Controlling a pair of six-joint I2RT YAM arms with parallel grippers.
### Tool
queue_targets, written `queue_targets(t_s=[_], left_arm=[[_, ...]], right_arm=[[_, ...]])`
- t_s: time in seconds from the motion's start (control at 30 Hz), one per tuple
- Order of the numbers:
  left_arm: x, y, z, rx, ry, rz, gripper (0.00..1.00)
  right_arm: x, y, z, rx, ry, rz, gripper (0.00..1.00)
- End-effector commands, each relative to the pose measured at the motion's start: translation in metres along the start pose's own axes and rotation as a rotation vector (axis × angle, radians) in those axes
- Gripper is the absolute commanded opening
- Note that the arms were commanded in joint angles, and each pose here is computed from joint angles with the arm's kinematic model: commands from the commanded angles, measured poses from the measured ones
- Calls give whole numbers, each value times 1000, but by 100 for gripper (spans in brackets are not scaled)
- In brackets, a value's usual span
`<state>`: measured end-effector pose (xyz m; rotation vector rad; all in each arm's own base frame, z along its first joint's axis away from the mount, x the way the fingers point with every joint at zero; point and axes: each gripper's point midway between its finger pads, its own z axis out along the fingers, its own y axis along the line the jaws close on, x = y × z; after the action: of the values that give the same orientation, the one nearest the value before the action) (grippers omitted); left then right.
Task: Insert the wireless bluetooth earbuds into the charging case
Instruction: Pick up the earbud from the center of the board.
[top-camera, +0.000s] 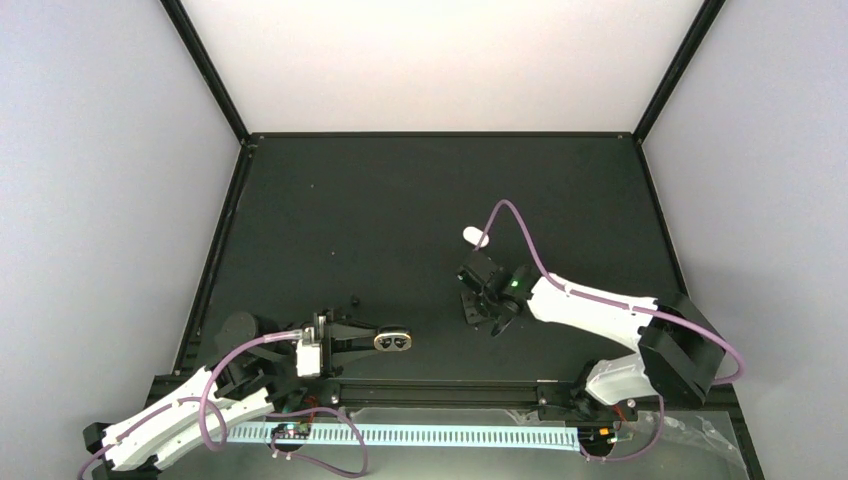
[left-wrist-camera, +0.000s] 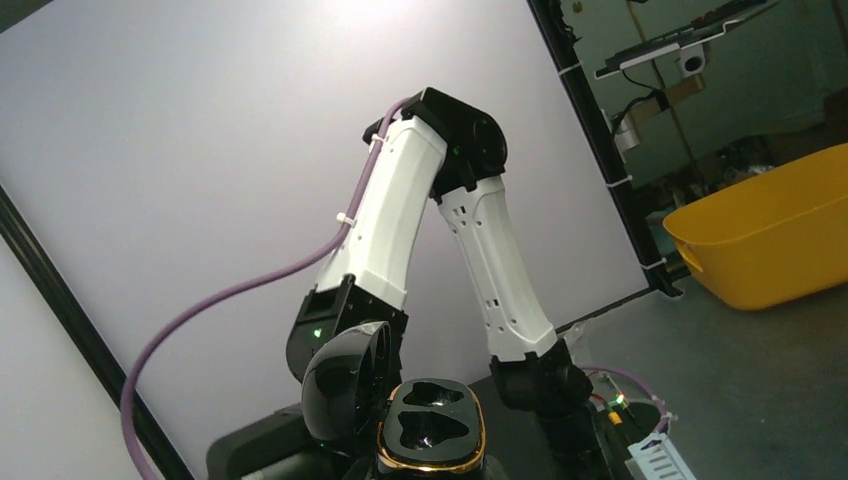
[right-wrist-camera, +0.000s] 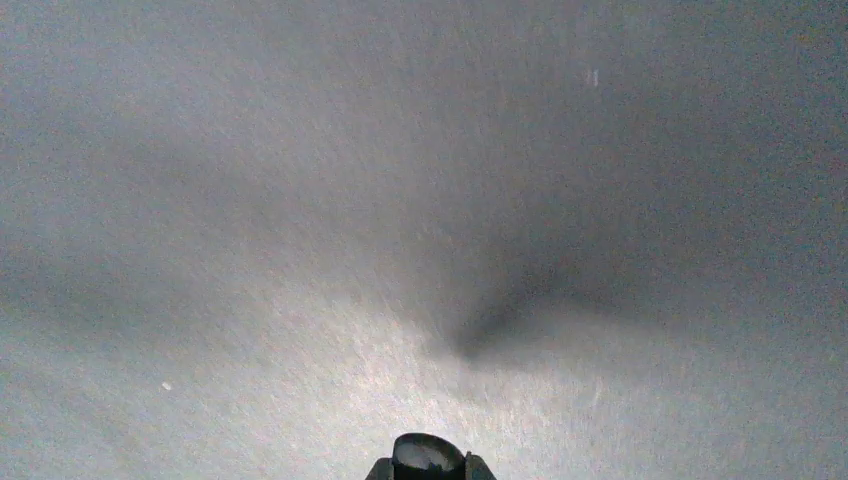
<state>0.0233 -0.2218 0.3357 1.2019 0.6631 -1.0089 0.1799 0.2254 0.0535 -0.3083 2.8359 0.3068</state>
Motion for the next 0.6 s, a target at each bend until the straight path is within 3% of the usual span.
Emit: queue_targets(t_s=[0.0, 0.17, 0.37, 0.57], left_arm=[[-3, 4, -1, -27, -1, 20, 2], [-2, 10, 0, -56, 2, 26, 2], [-5, 21, 5, -93, -5, 42, 2], [-15, 40, 14, -151, -24, 100, 2]], right_arm=[[-49, 14, -24, -25, -191, -63, 11], [-83, 27, -71, -101, -412, -121, 11], [-112, 35, -163, -225, -774, -207, 10], [-121, 39, -246, -277, -1021, -328, 11]])
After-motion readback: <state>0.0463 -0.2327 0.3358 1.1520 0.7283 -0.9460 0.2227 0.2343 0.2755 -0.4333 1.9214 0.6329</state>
